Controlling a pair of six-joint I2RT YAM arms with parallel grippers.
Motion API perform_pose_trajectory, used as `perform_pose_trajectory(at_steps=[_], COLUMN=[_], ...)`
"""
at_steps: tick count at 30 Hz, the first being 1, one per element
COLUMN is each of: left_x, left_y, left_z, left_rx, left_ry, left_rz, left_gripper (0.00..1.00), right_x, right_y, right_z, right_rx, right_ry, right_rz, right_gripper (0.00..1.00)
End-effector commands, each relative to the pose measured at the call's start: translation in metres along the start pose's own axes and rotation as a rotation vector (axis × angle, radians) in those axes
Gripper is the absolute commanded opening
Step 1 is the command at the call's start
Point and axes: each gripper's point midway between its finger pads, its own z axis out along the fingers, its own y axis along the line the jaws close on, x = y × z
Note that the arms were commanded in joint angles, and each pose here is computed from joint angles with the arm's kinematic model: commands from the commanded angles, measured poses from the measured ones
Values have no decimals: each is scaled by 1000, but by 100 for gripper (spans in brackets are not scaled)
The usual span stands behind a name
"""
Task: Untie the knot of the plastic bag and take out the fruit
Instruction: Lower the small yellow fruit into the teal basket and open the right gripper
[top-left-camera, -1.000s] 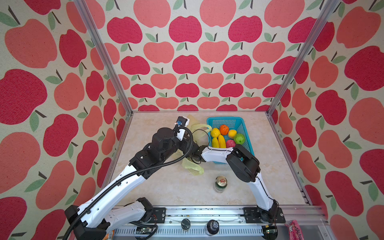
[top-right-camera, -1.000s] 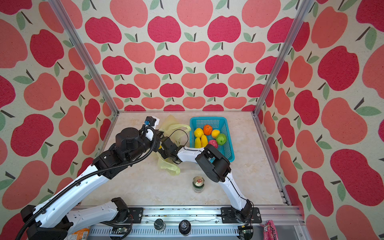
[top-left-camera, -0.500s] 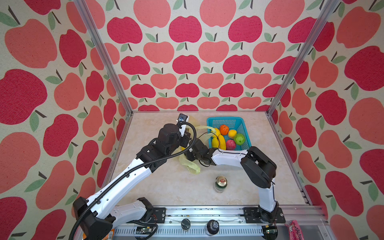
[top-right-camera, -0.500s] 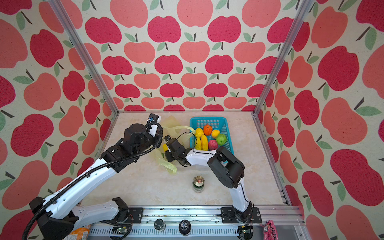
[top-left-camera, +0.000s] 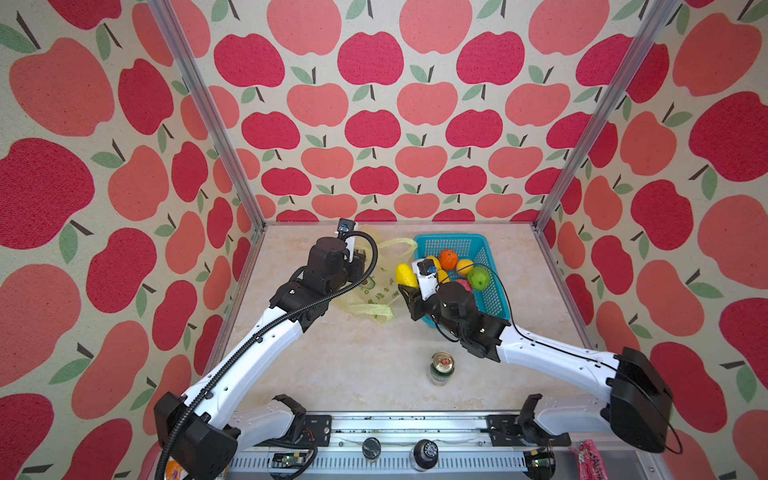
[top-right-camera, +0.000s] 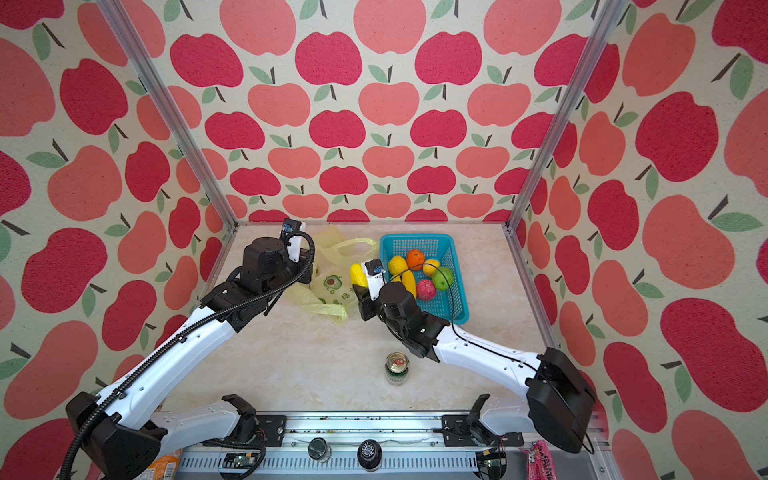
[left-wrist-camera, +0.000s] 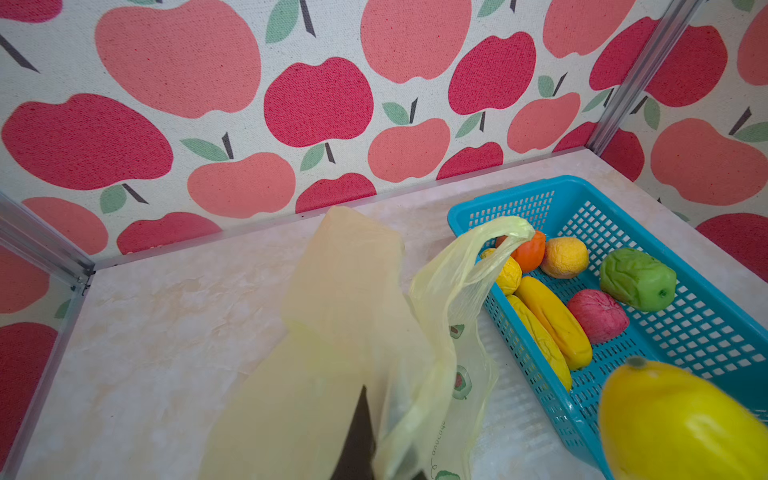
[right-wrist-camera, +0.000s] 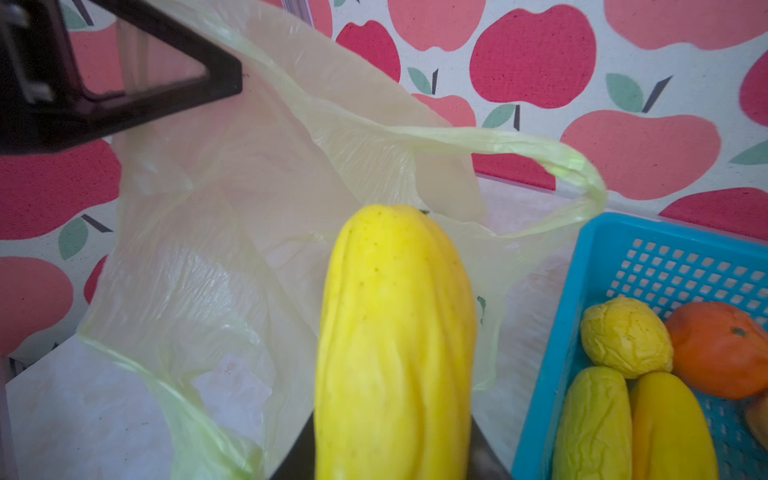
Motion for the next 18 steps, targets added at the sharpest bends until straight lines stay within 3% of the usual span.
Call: perform_pose_trajectory(at_steps=[1,4,7,18], left_x=[-4,-5,-5,-4], left_y=[0,-2,-4,-7], left_z=[-6,-9,-9,-10], left_rx=[24,40,52,69], left_ry=[-28,-33,-36,-33], left_rz=[-37,-41,-42,-40], left_gripper=[0,0,0,0], right_x=[-20,-16,1,77], right_y=[-37,-72,-94,-139], right_z=[-36,-64,-76,-61], right_rx=[170,303,352,442], right_ry=[-95,-112,-92,154], right_rz=[22,84,142,263], right_gripper=[17,17,17,15])
